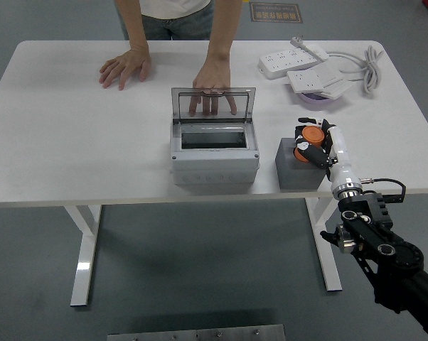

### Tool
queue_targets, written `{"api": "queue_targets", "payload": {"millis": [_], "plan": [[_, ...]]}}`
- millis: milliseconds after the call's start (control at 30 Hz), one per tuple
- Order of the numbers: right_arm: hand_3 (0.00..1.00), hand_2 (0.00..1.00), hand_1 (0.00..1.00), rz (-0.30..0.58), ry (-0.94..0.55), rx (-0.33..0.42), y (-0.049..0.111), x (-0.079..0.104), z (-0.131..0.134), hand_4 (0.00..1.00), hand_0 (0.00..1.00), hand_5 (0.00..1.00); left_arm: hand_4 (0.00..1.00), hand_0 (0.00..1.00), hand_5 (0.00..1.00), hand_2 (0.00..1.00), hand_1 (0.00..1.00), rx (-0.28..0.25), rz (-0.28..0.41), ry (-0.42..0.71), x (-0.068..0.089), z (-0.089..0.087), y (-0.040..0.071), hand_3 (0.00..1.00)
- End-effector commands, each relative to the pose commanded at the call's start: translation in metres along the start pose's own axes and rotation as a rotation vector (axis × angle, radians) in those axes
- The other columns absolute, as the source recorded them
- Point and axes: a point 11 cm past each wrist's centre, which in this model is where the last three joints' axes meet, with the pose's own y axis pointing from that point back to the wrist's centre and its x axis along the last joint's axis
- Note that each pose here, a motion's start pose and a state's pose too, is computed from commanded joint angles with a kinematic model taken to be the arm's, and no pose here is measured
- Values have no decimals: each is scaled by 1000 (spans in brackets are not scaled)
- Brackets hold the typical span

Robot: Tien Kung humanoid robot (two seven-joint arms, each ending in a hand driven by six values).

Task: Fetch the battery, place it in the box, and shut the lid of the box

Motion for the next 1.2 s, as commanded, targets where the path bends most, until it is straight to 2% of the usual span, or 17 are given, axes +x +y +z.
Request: {"api": "queue_targets", "payload": {"millis": [100,133,333,367,1200], "plan": [[544,525,562,0,1,-3,0,0,1,507,576,87,788,798,518,832,882,-3,1,1,0,0,0,924],[520,516,547,0,2,-4,0,0,1,453,589,124,787,795,524,832,881,-4,2,2,0,1,0,922],[520,516,547,1,6,-8,1,0,2,453,589,124,787,795,524,832,881,-5,5,3,1,0,0,922],[506,514,540,0,6,-9,1,0,2,449,579,85,786,792,526,832,880,-5,6,2,1,0,0,922],[473,505,516,-7,7,14,-6,-3,-8,471,559,58,781,792,539,837,878,-13,8,-3,1,3,0,920]]}}
